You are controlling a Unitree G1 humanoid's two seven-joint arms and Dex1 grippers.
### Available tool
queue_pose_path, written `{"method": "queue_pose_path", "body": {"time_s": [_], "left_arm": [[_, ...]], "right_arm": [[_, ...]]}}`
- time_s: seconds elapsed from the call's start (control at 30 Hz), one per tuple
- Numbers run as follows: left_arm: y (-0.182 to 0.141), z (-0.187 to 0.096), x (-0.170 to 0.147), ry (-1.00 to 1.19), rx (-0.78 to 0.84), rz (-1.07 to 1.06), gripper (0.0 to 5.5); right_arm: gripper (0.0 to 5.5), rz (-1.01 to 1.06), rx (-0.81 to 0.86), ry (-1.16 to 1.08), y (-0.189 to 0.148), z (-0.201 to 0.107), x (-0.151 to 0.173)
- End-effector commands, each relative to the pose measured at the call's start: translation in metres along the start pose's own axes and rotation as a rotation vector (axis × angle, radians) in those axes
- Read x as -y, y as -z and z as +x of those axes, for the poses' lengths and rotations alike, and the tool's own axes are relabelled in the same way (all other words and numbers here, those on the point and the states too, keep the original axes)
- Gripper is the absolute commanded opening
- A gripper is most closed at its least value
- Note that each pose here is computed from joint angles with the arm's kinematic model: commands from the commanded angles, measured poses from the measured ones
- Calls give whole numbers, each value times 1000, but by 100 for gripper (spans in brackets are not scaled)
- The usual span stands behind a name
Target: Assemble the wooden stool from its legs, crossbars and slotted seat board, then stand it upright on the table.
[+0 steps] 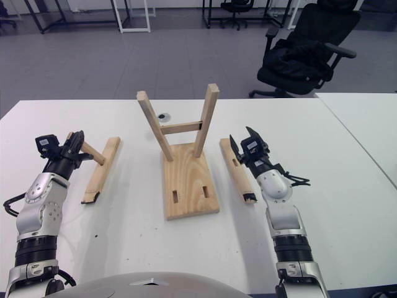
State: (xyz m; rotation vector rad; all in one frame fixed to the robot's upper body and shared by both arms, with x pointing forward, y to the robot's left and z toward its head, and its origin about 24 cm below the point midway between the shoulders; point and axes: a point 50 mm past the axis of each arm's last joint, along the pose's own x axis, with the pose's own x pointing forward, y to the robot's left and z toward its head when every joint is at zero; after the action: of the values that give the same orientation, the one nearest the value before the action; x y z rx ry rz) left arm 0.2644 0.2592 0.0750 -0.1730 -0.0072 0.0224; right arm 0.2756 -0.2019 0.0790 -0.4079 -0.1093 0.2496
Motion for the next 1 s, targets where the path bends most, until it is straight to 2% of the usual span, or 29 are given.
{"method": "queue_pose_path", "body": {"time_s": [0.03,0.13,0.23,0.3,0.4,0.47,0.57,0.67,0.93,1.0], "left_arm": [[83,-37,-10,-100,-411,74,40],[88,-33,1,-49,-442,85,40],[100,-42,0,-56,-480,56,40],[97,-43,1,-52,-463,71,40],[63,-24,5,-17,-299,140,40],[32,-10,10,22,-169,201,103],[10,-6,10,45,-112,274,165],[11,-13,6,51,-174,258,211],[22,-45,7,101,-518,279,344],[30,-50,4,96,-592,326,349]], "right_arm": [[275,-38,25,3,-6,7,4],[275,-54,35,-6,-9,9,3],[275,-66,39,-12,-10,10,1],[275,-71,38,-18,-9,10,0],[275,-86,47,-24,-12,12,0],[275,-90,58,-23,-14,16,1],[275,-92,67,-13,-16,15,2],[275,-89,68,-8,-16,14,2],[275,-81,46,-10,-12,7,-3],[275,-82,45,-16,-12,7,-5]]}}
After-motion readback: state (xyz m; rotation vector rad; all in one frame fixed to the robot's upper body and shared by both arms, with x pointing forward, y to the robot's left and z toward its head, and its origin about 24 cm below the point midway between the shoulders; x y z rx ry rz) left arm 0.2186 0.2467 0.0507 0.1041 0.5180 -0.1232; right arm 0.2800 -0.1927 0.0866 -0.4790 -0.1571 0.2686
